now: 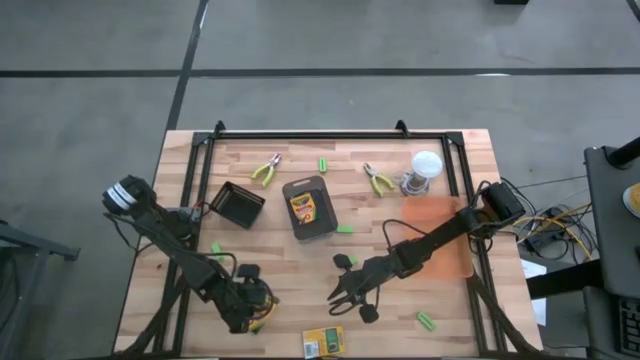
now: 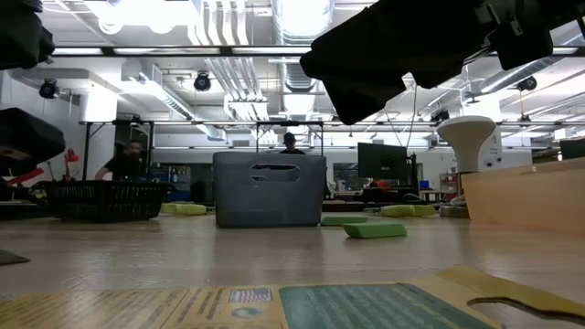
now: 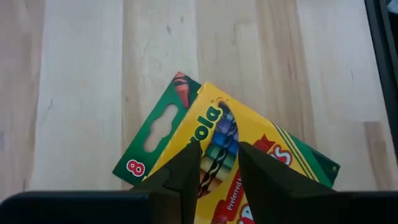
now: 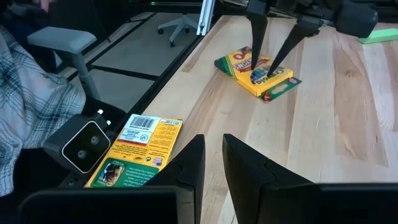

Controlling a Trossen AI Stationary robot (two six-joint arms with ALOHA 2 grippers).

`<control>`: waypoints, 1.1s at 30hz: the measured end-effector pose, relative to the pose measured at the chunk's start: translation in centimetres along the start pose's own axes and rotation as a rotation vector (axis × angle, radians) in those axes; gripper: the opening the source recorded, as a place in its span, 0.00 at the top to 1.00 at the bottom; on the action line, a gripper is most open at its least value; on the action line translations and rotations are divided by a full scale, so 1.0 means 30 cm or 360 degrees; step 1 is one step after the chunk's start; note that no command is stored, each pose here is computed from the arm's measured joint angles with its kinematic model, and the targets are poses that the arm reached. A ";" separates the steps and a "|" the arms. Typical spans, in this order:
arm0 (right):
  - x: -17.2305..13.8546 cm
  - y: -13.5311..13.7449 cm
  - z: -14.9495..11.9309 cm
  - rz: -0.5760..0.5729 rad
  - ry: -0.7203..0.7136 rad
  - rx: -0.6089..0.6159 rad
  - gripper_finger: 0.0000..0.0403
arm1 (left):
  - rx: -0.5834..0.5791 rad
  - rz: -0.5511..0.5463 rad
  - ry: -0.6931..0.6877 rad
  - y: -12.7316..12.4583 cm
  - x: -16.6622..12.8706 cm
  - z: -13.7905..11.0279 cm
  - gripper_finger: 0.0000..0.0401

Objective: Pick & Place School Supplies
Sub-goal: Put the left yellow crayon box into the black transparent bin

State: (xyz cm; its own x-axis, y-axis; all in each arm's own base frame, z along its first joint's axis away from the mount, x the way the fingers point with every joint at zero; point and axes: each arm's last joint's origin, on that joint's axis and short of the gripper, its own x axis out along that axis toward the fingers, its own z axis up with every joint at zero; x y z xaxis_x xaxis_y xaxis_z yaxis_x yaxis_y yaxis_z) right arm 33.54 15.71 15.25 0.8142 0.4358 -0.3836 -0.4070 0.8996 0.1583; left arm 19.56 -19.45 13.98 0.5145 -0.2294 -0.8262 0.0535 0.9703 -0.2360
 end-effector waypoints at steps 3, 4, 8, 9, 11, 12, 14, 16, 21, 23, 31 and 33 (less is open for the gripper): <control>0.000 0.000 0.000 0.0000 0.0000 0.0000 0.86 | 0.0061 0.0003 -0.0066 -0.001 0.005 0.011 0.71; 0.000 0.000 0.000 -0.0001 0.0001 0.0000 0.86 | 0.0074 0.0008 -0.0086 0.001 0.006 0.016 0.71; -0.001 0.000 -0.002 -0.0001 0.0003 0.0000 0.86 | 0.0074 0.0037 -0.0148 0.021 0.014 0.041 0.71; -0.001 0.000 -0.002 -0.0001 0.0003 0.0000 0.86 | 0.0059 0.0051 -0.0155 0.029 0.016 0.048 0.71; -0.001 0.000 -0.002 -0.0001 0.0003 0.0000 0.86 | 0.0025 0.0073 -0.0167 0.047 0.020 0.062 0.71; -0.001 0.000 -0.002 -0.0001 0.0003 0.0000 0.86 | 0.0010 0.0084 -0.0171 0.057 0.022 0.069 0.71; -0.001 0.000 -0.002 -0.0001 0.0003 0.0000 0.86 | -0.0024 0.0105 -0.0180 0.076 0.026 0.081 0.71; -0.001 0.000 -0.002 -0.0001 0.0003 0.0000 0.86 | -0.0055 0.0128 -0.0190 0.095 0.029 0.094 0.71; -0.001 0.000 -0.004 -0.0001 0.0005 -0.0001 0.86 | -0.0133 0.0152 -0.0253 0.134 0.034 0.132 0.71; -0.001 -0.001 -0.004 -0.0002 0.0006 0.0000 0.86 | -0.0137 0.0152 -0.0287 0.145 0.035 0.147 0.71; -0.001 -0.001 -0.004 -0.0002 0.0006 -0.0001 0.86 | -0.0110 0.0076 -0.0246 0.162 0.038 0.162 0.71; -0.001 -0.001 -0.004 -0.0001 0.0006 -0.0001 0.86 | -0.0101 0.0002 -0.0208 0.155 0.037 0.162 0.71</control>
State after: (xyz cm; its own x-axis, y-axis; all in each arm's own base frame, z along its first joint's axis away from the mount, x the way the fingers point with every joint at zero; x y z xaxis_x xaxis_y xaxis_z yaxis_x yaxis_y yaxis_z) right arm 33.47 15.68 15.14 0.8129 0.4349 -0.3874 -0.4065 0.9000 0.1574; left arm 24.54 -14.81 14.46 0.6217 -0.2123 -0.7540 0.0009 0.9628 -0.2704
